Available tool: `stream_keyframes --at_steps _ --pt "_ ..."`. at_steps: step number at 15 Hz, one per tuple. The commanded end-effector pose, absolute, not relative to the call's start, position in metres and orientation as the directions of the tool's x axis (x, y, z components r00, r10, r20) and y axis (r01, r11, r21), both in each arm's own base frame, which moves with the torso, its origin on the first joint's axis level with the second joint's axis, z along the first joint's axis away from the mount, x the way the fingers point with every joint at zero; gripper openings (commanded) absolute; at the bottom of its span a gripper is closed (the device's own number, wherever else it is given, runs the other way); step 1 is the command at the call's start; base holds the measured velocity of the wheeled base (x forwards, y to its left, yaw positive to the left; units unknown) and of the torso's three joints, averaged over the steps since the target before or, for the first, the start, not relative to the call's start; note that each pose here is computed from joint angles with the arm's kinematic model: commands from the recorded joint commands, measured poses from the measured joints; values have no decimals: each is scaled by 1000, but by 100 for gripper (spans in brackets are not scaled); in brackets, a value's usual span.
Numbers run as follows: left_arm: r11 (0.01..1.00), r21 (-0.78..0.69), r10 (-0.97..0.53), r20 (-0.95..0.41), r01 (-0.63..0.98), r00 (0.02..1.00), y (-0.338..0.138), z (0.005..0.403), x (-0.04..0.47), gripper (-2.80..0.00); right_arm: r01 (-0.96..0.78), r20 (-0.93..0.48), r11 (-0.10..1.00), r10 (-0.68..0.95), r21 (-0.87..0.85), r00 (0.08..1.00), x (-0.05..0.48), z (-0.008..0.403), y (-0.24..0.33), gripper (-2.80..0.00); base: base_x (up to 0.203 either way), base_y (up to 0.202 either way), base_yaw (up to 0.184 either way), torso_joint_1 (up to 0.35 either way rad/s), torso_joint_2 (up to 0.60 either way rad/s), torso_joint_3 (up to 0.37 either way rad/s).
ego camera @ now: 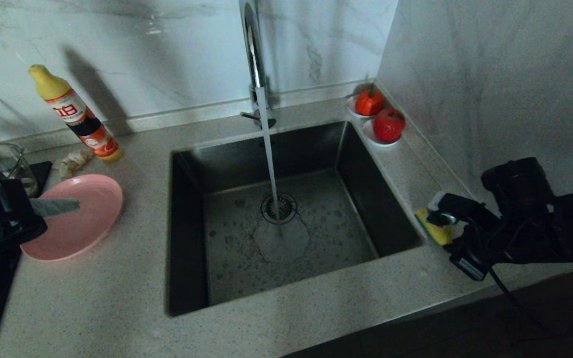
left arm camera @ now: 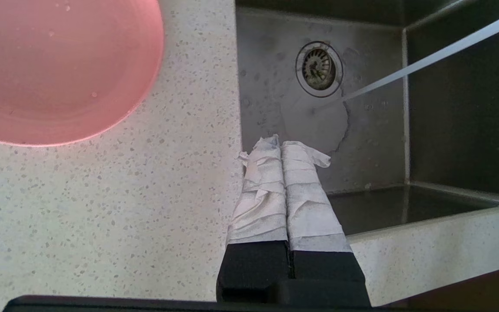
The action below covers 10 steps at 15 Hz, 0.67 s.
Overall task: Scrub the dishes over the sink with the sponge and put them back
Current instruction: Put down the sponge
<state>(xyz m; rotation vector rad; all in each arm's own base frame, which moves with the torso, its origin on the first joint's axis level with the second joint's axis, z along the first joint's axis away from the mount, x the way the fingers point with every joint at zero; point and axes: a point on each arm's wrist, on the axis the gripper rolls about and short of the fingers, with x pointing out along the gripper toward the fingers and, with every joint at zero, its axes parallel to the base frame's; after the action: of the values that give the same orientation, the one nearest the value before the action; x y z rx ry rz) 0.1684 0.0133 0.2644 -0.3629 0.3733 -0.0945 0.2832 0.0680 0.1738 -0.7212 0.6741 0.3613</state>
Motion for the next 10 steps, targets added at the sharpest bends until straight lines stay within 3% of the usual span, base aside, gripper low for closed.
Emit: stream_keyframes --at_steps 1,2,10 --pt "931 -365 -158 -339 25 927 13 265 168 -280 -527 -678 697 79 -487 731 283 173 70 -280 0 0 0 0 0 0" --pt "930 -367 -158 -340 24 927 13 264 169 -280 -525 -676 697 79 -488 733 283 174 70 0 0 0 0 0 0 0" --pt "925 -380 -158 -342 18 926 13 263 168 -280 -494 -635 715 90 -495 767 272 191 68 0 0 0 0 0 0 0"
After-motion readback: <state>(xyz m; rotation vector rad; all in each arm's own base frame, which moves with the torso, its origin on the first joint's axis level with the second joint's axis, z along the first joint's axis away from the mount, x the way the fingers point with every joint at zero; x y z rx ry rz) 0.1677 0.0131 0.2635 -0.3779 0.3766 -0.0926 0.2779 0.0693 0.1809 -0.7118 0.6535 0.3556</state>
